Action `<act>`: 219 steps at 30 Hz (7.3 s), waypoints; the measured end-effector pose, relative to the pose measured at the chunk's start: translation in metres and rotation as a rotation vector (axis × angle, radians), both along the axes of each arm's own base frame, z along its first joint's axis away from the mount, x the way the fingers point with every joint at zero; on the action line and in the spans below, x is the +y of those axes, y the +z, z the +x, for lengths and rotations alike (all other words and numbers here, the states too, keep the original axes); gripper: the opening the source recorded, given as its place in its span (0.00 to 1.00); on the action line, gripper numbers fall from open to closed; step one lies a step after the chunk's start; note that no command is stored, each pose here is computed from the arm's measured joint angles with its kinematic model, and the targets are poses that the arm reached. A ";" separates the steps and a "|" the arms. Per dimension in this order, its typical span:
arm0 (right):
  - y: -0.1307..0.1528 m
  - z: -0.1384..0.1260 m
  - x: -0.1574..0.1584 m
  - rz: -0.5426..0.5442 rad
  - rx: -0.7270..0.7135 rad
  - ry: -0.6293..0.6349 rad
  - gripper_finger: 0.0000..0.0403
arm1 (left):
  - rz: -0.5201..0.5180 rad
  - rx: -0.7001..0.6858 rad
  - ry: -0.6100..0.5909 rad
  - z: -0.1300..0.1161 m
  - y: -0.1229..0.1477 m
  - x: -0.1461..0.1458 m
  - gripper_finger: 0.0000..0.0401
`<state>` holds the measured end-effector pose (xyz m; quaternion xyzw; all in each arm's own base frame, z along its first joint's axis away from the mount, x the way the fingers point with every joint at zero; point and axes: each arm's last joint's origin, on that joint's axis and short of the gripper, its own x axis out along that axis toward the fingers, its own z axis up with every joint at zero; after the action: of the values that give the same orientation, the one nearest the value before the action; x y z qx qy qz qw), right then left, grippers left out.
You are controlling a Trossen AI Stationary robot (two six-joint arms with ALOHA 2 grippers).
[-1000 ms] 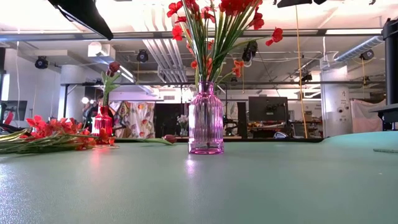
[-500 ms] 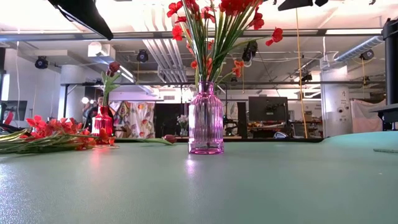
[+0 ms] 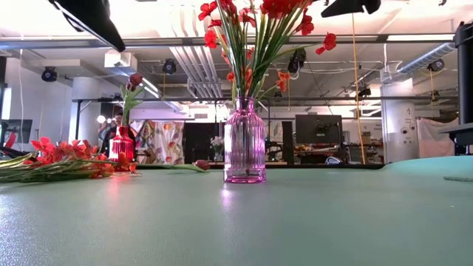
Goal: Sort flowers into vase by color
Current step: Put the orange flowers into the green vase
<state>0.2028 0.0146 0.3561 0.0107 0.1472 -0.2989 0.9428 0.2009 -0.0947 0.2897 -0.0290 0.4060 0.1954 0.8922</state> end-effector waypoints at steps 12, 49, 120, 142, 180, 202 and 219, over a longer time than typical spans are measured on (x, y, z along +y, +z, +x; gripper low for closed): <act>0.000 -0.004 0.000 -0.021 0.023 0.058 0.83 | -0.091 0.092 0.097 -0.010 -0.006 0.003 0.10; -0.001 -0.008 0.000 -0.023 0.045 0.056 0.83 | -0.407 0.379 0.544 -0.055 -0.024 -0.034 0.10; 0.012 -0.035 0.001 0.482 0.127 0.025 0.83 | -0.235 0.225 0.810 -0.029 -0.075 -0.046 0.49; 0.012 -0.035 0.002 0.473 0.153 0.055 0.83 | -0.245 0.184 0.907 -0.020 -0.139 -0.025 0.53; 0.010 -0.035 0.002 0.428 0.180 0.070 0.83 | -0.096 0.271 0.940 -0.036 -0.110 -0.017 0.00; 0.010 -0.034 0.002 0.407 0.189 0.081 0.83 | -0.181 0.242 0.690 -0.049 -0.011 -0.008 0.00; 0.005 -0.027 0.003 0.336 0.183 0.134 0.83 | -0.124 -0.123 0.155 -0.034 0.084 -0.016 0.00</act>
<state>0.1754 0.0177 0.3606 0.1310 0.2803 -0.2063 0.9283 0.1668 -0.1110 0.3737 -0.1276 0.3583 0.2363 0.8942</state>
